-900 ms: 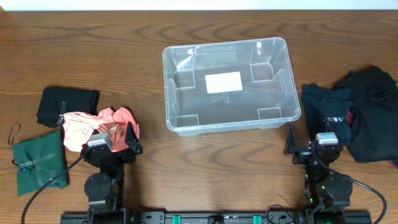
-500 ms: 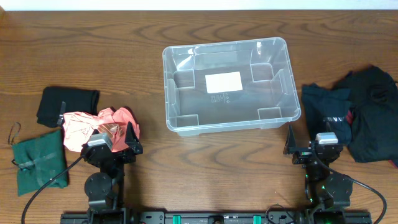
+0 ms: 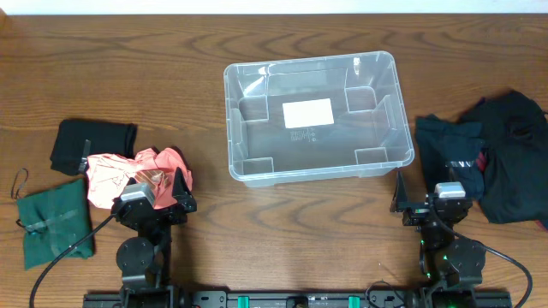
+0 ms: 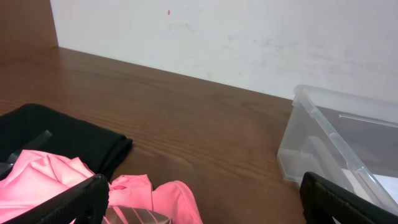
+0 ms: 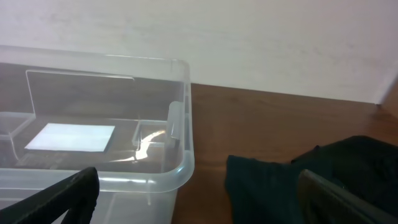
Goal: Pack container
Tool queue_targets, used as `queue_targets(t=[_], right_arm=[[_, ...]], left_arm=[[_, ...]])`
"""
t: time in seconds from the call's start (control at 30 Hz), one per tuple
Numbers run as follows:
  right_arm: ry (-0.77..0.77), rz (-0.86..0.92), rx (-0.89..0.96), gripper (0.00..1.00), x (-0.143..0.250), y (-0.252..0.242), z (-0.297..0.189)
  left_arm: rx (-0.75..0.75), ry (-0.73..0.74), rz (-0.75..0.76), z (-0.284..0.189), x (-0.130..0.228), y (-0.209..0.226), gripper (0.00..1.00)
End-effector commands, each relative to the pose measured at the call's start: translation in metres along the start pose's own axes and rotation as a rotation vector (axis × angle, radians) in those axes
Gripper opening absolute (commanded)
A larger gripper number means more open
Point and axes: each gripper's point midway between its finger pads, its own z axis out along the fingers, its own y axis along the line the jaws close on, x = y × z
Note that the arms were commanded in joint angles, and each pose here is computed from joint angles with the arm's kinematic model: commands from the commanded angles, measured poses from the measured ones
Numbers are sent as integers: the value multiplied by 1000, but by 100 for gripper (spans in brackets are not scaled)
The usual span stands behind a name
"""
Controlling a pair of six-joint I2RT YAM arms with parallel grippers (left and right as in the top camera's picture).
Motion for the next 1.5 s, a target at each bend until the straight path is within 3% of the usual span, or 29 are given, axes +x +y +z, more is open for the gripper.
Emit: queue_targets(t=[0.0,0.67,0.8,1.07,1.27,1.47], right_arm=[[-6,-8,10,99,-1,-2,0],[8,23,21,99,2,-3,0],[11,115,90,99,-1,-15,-2],[15,150,207,99,-58,-38,-20],[191,119,234,99,-96,-45,-12],[504,45,298,99,-112,-68,16]], left_arm=[[-38,57,8,2,19,9,98],[-36,54,3,2,18,8,98],[-35,47,3,0,13,7,98],[-41,64,-66,-15,-22,1,98],[-72,179,-85,-26,-49,-4,98],[-115,351,-75,-21,-67,-8,98]])
